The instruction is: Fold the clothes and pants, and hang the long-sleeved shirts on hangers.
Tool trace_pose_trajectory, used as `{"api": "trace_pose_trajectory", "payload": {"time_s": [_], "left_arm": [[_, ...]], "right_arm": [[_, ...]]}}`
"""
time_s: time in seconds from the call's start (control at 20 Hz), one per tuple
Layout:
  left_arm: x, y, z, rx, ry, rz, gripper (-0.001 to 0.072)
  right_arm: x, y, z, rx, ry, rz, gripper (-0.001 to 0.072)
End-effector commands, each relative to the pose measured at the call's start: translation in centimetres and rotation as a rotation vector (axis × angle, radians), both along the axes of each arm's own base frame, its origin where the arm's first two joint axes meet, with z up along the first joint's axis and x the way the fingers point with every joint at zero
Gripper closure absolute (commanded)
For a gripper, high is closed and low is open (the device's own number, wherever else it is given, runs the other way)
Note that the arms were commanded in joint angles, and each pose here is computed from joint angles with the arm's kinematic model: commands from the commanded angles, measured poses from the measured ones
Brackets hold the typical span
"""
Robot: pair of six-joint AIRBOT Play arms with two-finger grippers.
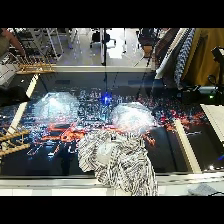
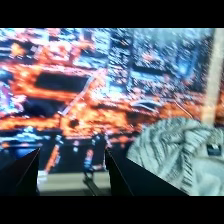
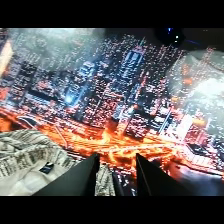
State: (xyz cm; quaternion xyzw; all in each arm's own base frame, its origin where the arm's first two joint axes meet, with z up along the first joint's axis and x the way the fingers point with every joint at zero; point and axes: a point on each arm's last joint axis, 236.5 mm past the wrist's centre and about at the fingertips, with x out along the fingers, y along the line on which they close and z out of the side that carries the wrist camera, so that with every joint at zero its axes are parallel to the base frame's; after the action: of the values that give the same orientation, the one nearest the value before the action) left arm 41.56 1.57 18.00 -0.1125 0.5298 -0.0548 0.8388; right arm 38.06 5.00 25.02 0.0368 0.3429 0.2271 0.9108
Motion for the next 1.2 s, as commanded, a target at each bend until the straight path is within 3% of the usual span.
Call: {"api": "trace_pose_trajectory", "payload": {"time_s": [0.0,0.05,0.1,0.2,0.35,0.4,0.45,0.5,0.55,0.7,1.15], "left_arm": [[-1.2,-4.7,-3.1,-0.107,0.156,-0.153,0.0354],[-1.6,-5.7,-4.0,-0.098,0.182,-0.202,0.0628],[-1.9,-6.9,-4.8,-0.098,0.199,-0.239,0.0683],[-4.1,-9.9,-6.8,-0.071,0.258,-0.343,0.0683],[-6.7,-13.2,-10.5,0.066,0.244,-0.432,0.0678],[-7.6,-15.1,-11.7,0.074,0.204,-0.482,0.0533],[-8.4,-17.3,-13.0,0.060,0.167,-0.516,0.0210],[-8.7,-19.7,-14.1,0.041,0.112,-0.550,-0.0003],[-8.8,-21.8,-15.1,0.023,0.073,-0.586,0.0002],[-9.4,-27.1,-17.5,-0.045,0.092,-0.676,0.0002],[-8.6,-31.2,-23.8,-0.109,0.257,-0.814,0.0007]], "right_arm": [[-1.4,1.3,-0.6,0.054,0.078,0.032,0.0418],[-2.3,1.5,-1.7,0.073,0.147,0.034,0.0418],[-3.9,2.0,-3.5,0.091,0.250,0.050,0.0403],[-7.3,2.9,-7.9,0.140,0.474,0.081,0.0158],[-11.8,4.3,-15.5,0.223,0.713,0.071,0.0146],[-13.2,5.2,-17.8,0.266,0.768,0.052,0.0145],[-14.3,6.6,-20.2,0.313,0.794,0.036,0.0124],[-14.6,7.9,-22.1,0.356,0.801,0.011,0.0103],[-14.5,8.8,-24.0,0.390,0.804,-0.036,0.0064],[-12.4,8.9,-28.1,0.370,0.804,-0.189,0.0058],[-6.9,8.3,-29.2,0.378,0.713,-0.266,0.0064]]}}
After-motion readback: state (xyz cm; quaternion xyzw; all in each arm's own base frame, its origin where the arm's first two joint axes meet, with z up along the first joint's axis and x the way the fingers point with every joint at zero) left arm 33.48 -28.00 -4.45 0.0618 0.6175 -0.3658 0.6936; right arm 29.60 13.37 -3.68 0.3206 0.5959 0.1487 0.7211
